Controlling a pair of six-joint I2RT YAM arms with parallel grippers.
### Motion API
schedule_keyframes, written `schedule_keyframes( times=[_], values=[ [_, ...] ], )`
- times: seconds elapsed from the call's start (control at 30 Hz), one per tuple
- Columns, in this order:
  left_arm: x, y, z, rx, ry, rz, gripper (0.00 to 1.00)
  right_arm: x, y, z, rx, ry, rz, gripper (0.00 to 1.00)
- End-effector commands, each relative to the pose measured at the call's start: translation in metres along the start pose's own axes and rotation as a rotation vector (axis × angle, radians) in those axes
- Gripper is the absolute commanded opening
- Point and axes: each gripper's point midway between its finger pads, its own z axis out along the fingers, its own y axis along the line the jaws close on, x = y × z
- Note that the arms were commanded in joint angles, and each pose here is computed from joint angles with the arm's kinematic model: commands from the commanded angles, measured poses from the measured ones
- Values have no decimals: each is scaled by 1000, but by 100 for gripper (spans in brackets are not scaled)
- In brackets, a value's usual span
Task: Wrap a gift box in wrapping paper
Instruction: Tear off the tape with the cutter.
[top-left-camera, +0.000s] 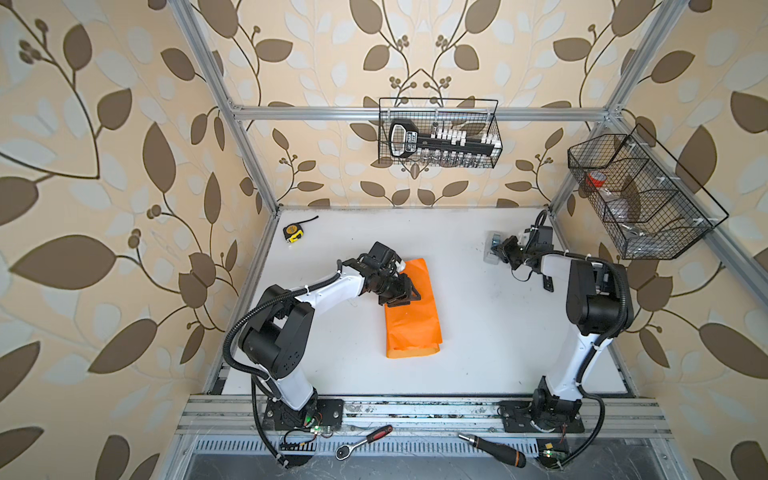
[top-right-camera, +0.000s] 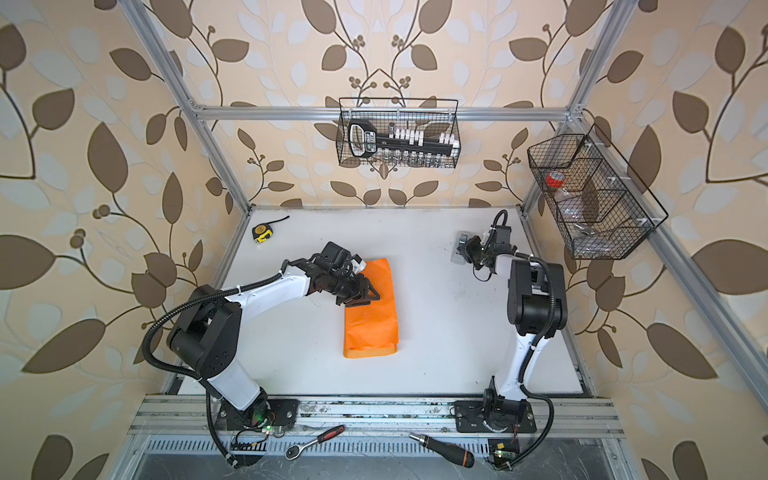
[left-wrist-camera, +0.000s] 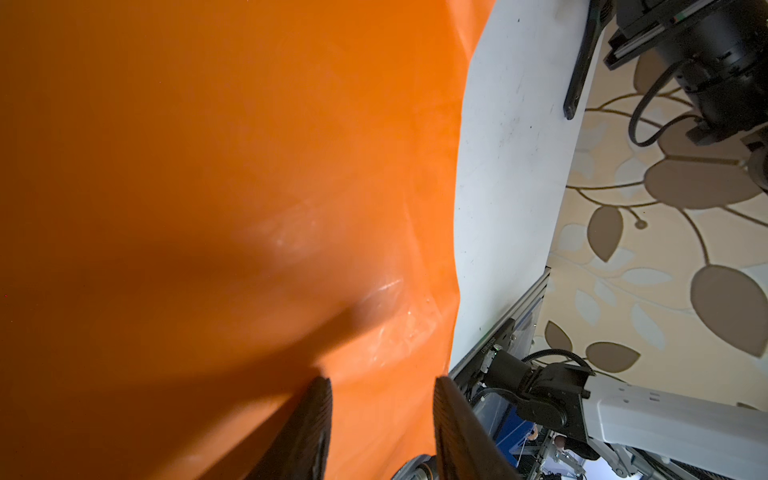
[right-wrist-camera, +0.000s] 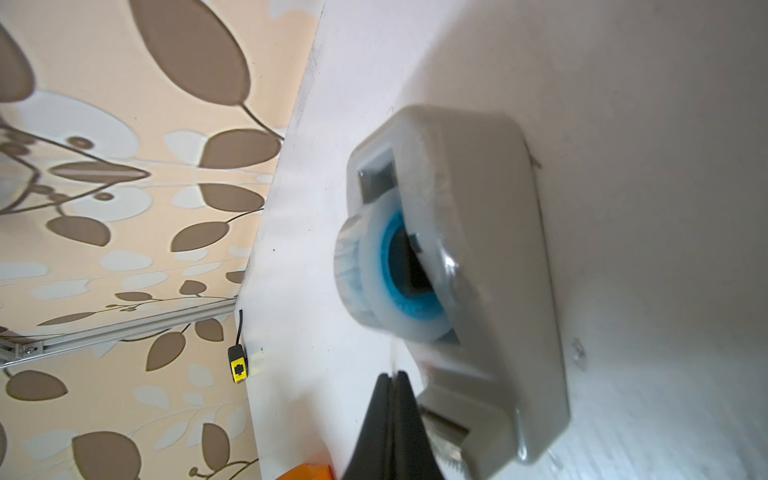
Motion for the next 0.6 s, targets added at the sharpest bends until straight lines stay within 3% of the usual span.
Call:
schedule_keyframes(
  times=[0.0, 0.57],
  values=[
    [21, 34, 9, -114, 54, -56, 44, 14, 29, -14, -89, 39, -18, 0],
    [23, 38, 9, -117, 52, -61, 44, 42, -3, -23, -30, 60, 12, 0]
  ],
)
